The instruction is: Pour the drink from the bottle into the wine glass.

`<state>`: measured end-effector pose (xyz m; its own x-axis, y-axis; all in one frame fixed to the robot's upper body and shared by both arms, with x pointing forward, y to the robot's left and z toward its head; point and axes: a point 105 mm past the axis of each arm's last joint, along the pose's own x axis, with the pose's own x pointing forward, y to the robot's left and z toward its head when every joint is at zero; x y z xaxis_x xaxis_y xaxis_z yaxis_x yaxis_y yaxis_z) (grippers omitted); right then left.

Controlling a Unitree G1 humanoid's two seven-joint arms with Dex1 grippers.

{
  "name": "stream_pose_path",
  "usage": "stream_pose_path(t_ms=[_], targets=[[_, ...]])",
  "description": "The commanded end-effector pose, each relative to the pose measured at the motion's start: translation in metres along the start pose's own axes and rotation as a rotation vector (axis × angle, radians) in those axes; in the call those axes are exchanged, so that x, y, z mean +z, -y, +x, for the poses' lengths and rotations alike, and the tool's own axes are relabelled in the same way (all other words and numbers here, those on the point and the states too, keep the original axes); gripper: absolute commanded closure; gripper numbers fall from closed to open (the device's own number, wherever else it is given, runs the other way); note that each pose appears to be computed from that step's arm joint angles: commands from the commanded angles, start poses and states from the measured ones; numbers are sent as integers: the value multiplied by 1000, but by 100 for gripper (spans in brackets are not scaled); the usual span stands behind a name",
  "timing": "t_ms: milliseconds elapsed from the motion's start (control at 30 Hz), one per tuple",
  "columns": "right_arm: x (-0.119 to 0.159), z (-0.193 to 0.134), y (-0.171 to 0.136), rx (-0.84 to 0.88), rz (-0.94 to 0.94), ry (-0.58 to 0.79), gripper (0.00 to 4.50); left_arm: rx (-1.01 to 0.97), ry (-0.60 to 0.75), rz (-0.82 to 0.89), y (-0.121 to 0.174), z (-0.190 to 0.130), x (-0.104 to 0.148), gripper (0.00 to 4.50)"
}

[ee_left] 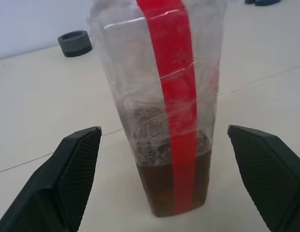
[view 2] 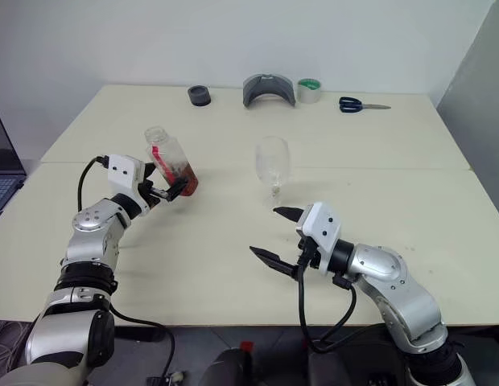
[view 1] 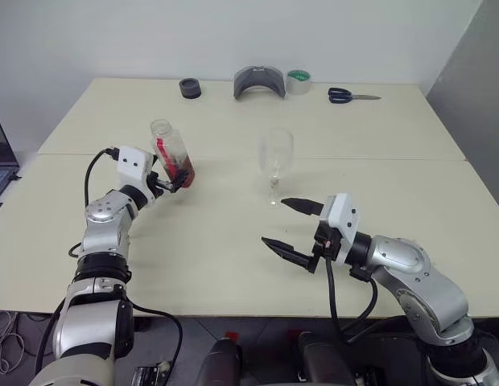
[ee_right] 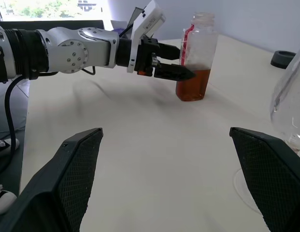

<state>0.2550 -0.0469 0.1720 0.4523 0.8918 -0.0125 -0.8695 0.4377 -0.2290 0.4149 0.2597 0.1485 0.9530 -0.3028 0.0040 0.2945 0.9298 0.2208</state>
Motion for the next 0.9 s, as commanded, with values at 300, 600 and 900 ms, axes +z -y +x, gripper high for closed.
stream_pose_path(t_ms=[300,600,900], targets=[[17,1,2,22,-44,51,0,32,42,-2,-6,16,18,57],[18,-1,2,16,-49,51,0,16,48,-11,0,21,18,282],[25,-21,24,-131,-22,60,0,-140,186,193,53,37,68,282]])
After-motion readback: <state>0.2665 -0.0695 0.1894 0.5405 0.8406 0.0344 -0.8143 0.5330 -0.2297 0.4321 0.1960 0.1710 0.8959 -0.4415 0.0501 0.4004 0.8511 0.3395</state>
